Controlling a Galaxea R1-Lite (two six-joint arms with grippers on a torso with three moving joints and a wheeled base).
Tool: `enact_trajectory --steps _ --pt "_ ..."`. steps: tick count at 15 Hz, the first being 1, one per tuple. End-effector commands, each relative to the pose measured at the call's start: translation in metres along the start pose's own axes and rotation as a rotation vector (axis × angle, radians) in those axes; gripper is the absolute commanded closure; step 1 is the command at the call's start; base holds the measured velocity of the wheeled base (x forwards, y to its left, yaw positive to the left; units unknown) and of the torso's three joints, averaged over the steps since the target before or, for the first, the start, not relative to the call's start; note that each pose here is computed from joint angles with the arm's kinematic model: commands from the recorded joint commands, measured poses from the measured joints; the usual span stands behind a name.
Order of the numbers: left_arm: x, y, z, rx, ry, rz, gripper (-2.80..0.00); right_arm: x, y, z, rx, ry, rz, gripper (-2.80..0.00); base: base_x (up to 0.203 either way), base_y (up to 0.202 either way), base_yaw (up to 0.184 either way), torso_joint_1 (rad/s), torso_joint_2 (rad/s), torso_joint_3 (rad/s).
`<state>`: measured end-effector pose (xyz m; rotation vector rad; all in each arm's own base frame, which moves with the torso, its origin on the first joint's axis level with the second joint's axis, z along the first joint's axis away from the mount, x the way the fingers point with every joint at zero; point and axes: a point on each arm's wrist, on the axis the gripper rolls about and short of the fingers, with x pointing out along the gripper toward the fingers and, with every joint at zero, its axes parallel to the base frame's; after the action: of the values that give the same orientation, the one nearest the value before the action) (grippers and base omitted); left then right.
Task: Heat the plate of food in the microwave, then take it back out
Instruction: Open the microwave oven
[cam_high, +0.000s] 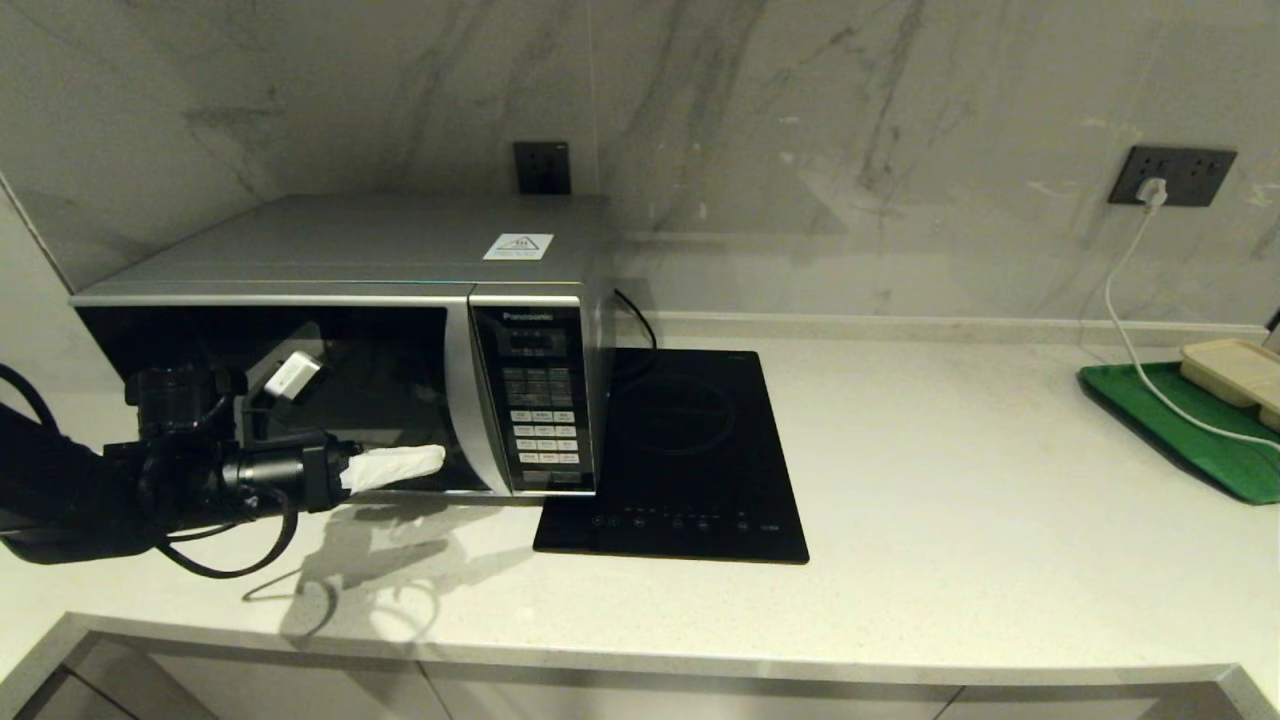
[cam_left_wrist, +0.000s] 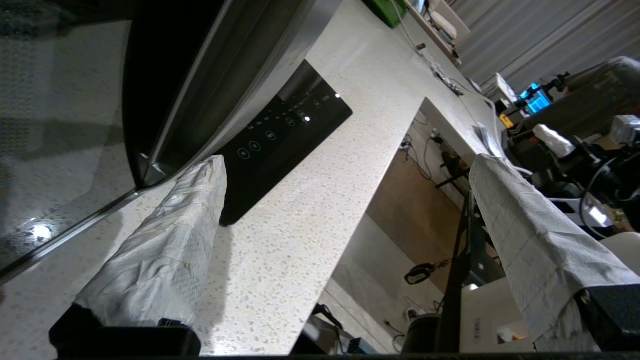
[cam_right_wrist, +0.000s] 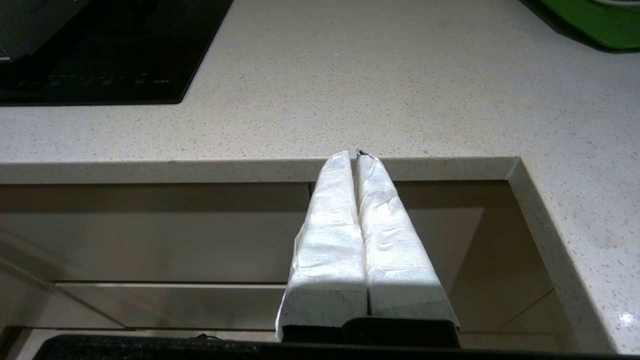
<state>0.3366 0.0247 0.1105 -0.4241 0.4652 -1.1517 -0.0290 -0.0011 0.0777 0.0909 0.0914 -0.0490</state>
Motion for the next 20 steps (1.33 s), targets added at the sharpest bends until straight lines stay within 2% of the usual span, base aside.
enact_trajectory --steps 1,4,11,17,20 --pt "0.001 0.003 -0.003 0.002 -0.001 0.001 -2.8 0.0 0.0 0.0 0.0 0.0 0.0 0.0 0.0 0.0 0.0 0.0 0.0 0.0" --pt "0.006 0.006 -0.006 -0.001 0.01 -0.003 -2.8 0.0 0.0 0.0 0.0 0.002 0.0 0.0 0.0 0.0 0.0 0.0 0.0 0.0" --pt "0.03 0.025 -0.005 0.128 0.01 -0.048 -2.8 0.0 0.0 0.0 0.0 0.001 0.0 0.0 0.0 0.0 0.0 0.0 0.0 0.0" --pt "0.031 0.019 0.008 0.173 -0.002 -0.058 -2.8 0.0 0.0 0.0 0.0 0.001 0.0 0.0 0.0 0.0 0.0 0.0 0.0 0.0" --pt "0.037 0.017 0.008 0.174 0.007 -0.075 -2.8 0.0 0.0 0.0 0.0 0.002 0.0 0.0 0.0 0.0 0.0 0.0 0.0 0.0"
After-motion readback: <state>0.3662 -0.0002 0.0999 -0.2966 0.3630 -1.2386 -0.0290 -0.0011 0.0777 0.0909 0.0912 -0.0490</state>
